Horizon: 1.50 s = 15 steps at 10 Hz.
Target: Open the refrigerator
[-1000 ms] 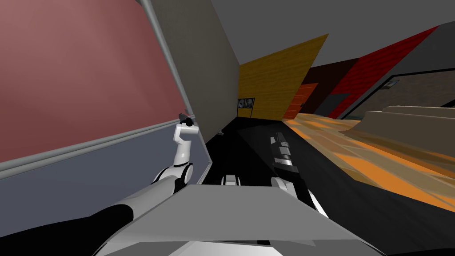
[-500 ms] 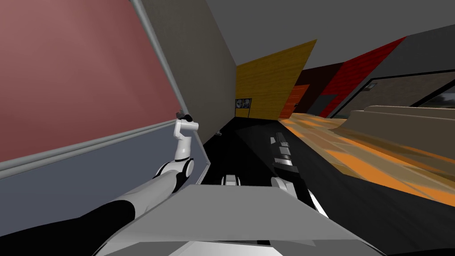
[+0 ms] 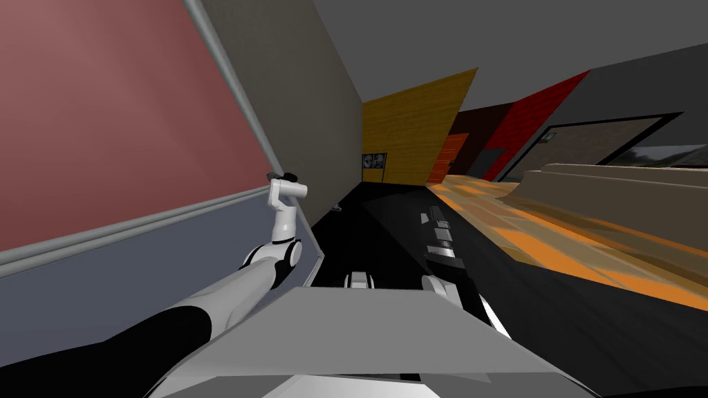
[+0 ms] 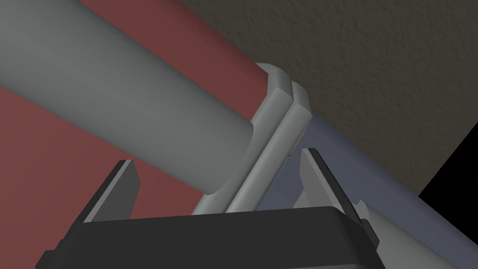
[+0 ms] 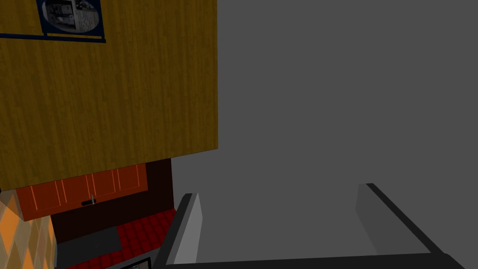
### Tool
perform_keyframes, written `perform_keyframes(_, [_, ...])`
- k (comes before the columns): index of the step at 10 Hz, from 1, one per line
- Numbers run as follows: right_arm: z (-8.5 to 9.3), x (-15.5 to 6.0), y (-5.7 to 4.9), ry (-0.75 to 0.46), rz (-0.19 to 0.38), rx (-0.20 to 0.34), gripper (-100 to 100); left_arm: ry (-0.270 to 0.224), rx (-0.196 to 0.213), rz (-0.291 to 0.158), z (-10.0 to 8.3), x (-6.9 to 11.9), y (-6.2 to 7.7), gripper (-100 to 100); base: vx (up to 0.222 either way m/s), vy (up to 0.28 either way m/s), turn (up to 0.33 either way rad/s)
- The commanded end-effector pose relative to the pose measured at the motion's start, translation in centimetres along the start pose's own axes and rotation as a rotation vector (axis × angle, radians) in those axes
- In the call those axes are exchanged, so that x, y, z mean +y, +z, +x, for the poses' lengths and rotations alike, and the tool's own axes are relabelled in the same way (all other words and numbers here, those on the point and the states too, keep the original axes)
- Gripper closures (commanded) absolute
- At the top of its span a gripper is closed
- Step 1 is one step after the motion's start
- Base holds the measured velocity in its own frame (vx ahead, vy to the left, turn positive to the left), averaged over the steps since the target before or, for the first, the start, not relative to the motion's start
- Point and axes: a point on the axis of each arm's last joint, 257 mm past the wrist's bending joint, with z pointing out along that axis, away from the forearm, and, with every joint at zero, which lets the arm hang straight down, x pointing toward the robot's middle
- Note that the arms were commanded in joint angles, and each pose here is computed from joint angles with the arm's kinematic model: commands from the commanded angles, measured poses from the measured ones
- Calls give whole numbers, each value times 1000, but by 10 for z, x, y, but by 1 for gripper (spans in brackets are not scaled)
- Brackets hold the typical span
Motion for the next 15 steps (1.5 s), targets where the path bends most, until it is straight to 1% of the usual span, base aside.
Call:
perform_keyframes(1, [0, 0, 0, 0, 0, 0, 0, -39, -49, 17, -3, -12, 3, -100, 5, -20, -57])
perform_keyframes(2, [0, 0, 0, 0, 0, 0, 0, -30, -38, 13, -1, -10, 2, -100, 2, -8, -12])
perform_keyframes(3, [0, 0, 0, 0, 0, 0, 0, -33, -41, 13, -2, -10, 2, -100, 0, 0, 0])
perform_keyframes(4, [0, 0, 0, 0, 0, 0, 0, -32, -41, 13, -2, -10, 2, 100, 2, 2, 20])
perform_keyframes(5, [0, 0, 0, 0, 0, 0, 0, -33, -18, -5, 8, -3, -2, 100, -123, -26, -15])
perform_keyframes(9, [0, 0, 0, 1, -1, 0, 0, -30, 71, -94, 46, 31, -21, 100, -333, -103, -92])
perform_keyframes(14, [0, 0, 0, 1, -1, 0, 0, -27, 188, -200, 94, 70, -52, 100, -333, -111, -84])
perform_keyframes(15, [0, 0, 0, 1, -1, 0, 0, -28, 171, -187, 90, 66, -49, 100, -145, -46, -20])
